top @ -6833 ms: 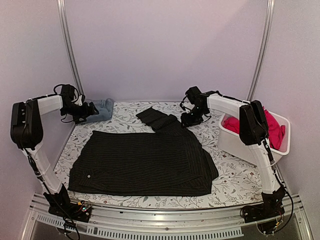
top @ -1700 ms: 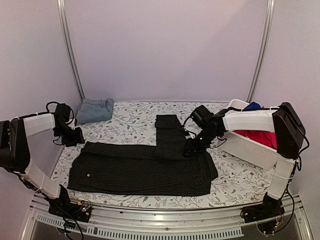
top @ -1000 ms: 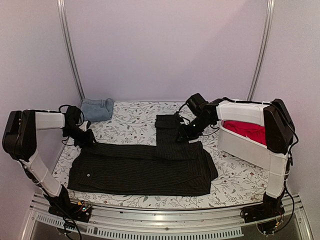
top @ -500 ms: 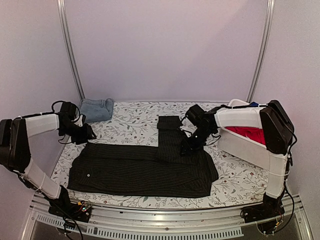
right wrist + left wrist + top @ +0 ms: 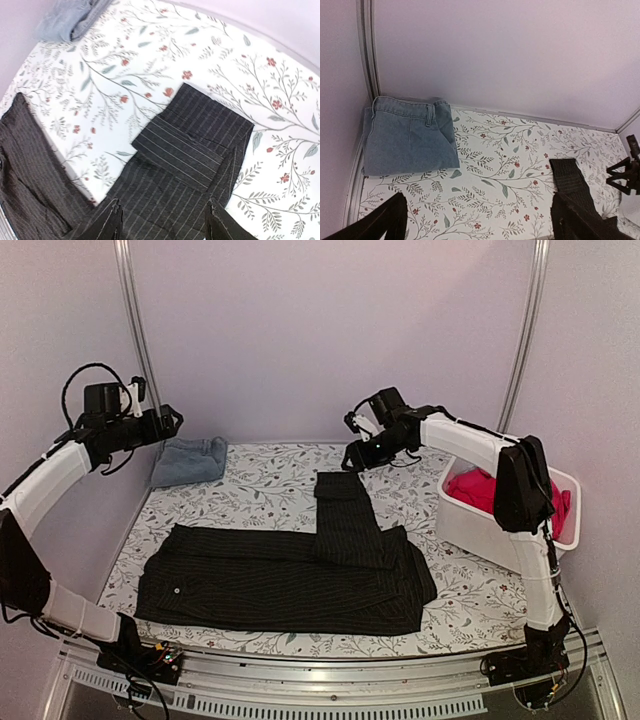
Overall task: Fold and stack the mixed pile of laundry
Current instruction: Fold the 1/3-folded shirt at the center of the board.
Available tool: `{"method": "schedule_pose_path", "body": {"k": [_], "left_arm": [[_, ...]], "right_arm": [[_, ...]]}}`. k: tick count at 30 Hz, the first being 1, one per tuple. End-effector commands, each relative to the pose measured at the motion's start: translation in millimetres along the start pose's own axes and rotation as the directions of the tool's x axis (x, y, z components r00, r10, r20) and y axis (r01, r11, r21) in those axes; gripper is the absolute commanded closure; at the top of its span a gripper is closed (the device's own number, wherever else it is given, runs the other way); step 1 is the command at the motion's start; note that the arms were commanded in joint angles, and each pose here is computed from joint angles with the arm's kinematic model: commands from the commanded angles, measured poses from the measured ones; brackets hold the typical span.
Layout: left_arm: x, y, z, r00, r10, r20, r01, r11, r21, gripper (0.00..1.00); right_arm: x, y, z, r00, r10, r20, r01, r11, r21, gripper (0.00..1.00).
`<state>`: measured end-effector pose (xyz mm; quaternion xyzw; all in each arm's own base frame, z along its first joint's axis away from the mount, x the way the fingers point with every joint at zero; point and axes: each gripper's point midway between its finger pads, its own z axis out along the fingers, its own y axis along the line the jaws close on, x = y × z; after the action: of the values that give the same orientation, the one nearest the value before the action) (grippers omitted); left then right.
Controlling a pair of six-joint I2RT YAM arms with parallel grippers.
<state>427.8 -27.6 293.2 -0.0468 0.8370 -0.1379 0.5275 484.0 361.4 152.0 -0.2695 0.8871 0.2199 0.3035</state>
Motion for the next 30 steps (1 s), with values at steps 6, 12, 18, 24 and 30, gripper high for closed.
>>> {"method": "schedule_pose_path", "body": {"k": [6,12,18,24,30], "left_arm": [[-31.7,-0.1,6.3,0.994,-0.038,0.106,0.038,0.999,0.002,0.00],[-27.8,2.8,14.6,0.996,-0.035,0.083,0.036,0.999,-0.007,0.00],[-24.1,9.0,16.8,0.997,-0.024,0.072,0.027,0.999,-0.038,0.00],[-25.7,10.2,17.0,0.997,-0.021,0.075,0.025,0.999,-0.044,0.00],[-21.6,9.0,20.6,0.997,-0.030,0.064,0.032,0.999,-0.029,0.00]], "right_arm": [[43.3,-35.0,58.3,0.988,0.102,-0.115,-0.104,0.994,-0.013,0.50],[57.7,-38.6,82.0,0.979,0.140,-0.145,-0.145,0.989,-0.025,0.60],[62.9,-43.5,91.2,0.975,0.166,-0.148,-0.169,0.986,-0.009,0.65],[75.3,-55.4,98.7,0.967,0.186,-0.173,-0.179,0.982,0.053,0.66],[87.7,-60.4,110.1,0.962,0.187,-0.197,-0.177,0.982,0.068,0.74]]}}
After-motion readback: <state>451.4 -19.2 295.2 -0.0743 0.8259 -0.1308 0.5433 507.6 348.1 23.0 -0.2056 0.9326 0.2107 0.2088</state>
